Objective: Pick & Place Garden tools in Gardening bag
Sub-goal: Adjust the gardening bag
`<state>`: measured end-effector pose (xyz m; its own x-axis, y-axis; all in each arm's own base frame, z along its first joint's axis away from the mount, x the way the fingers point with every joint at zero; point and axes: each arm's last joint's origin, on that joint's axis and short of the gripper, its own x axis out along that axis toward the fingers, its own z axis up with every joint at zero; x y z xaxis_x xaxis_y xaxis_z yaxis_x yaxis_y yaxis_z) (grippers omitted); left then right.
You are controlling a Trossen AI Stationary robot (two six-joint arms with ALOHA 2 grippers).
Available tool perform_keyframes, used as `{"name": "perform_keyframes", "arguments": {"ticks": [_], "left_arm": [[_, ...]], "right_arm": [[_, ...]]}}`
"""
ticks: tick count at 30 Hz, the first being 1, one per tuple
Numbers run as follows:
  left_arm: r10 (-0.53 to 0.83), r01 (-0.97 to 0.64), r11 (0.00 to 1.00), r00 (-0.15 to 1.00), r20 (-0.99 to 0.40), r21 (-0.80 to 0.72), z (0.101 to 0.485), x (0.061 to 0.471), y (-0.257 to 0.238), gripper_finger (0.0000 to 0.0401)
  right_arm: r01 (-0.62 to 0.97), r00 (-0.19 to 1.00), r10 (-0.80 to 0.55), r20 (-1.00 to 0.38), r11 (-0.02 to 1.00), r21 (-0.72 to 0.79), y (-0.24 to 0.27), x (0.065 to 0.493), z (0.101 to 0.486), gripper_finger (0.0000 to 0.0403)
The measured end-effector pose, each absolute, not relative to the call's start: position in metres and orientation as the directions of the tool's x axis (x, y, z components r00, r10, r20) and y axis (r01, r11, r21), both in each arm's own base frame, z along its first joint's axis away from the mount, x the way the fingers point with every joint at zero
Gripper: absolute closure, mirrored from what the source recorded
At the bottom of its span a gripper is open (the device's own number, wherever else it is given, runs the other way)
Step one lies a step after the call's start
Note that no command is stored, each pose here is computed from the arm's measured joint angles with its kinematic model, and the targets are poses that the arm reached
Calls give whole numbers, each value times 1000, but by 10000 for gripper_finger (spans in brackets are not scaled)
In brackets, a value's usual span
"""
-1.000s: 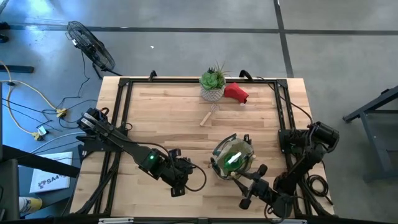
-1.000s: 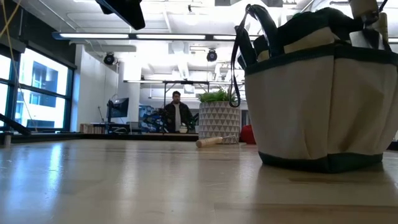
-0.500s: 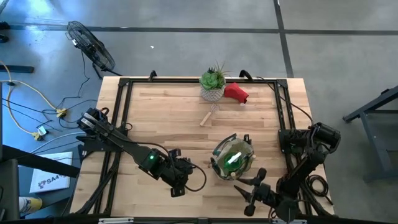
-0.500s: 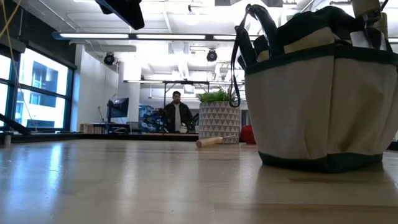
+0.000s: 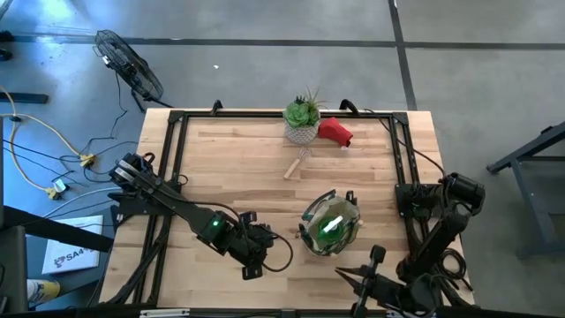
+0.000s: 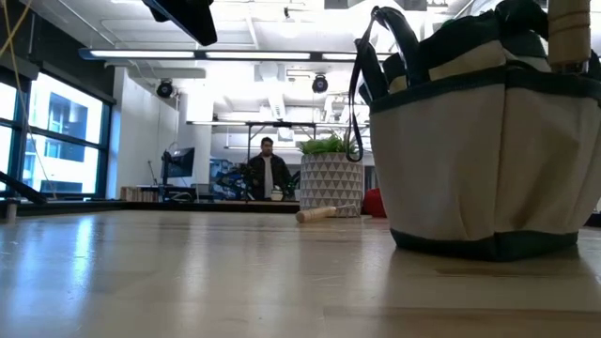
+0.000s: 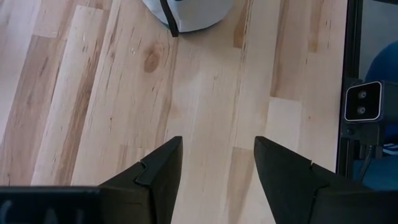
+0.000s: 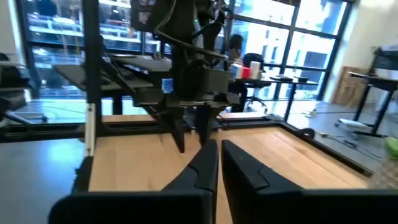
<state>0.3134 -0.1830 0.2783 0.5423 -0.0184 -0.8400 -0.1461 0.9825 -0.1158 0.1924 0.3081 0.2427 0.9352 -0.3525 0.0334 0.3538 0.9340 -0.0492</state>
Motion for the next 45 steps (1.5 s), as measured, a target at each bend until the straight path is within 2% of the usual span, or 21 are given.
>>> {"name": "perform_keyframes", "arguments": {"ticks": [8,14,30,33,40,45], "left_arm": [[-18,-146,982,543,-840,-116,278,313,-183,206],[-17,-146,983,543,-839,-115,278,314,-183,206],[-15,-147,983,544,-839,-113,278,314,-183,206],[-15,-147,983,544,-839,-113,278,313,-183,206],[-15,-147,983,544,-839,-113,278,313,-183,206],[-7,-155,982,546,-838,-109,278,313,-183,206]], "right_arm": [[449,893,-450,8,890,-85,306,197,249,399],[491,871,-491,5,869,-68,294,214,235,399],[375,923,-370,-103,926,40,278,235,194,400],[373,925,-369,-93,928,22,281,236,199,400],[351,935,-352,-32,935,-47,304,227,241,400],[306,952,-306,-19,952,-5,315,214,260,400]]}}
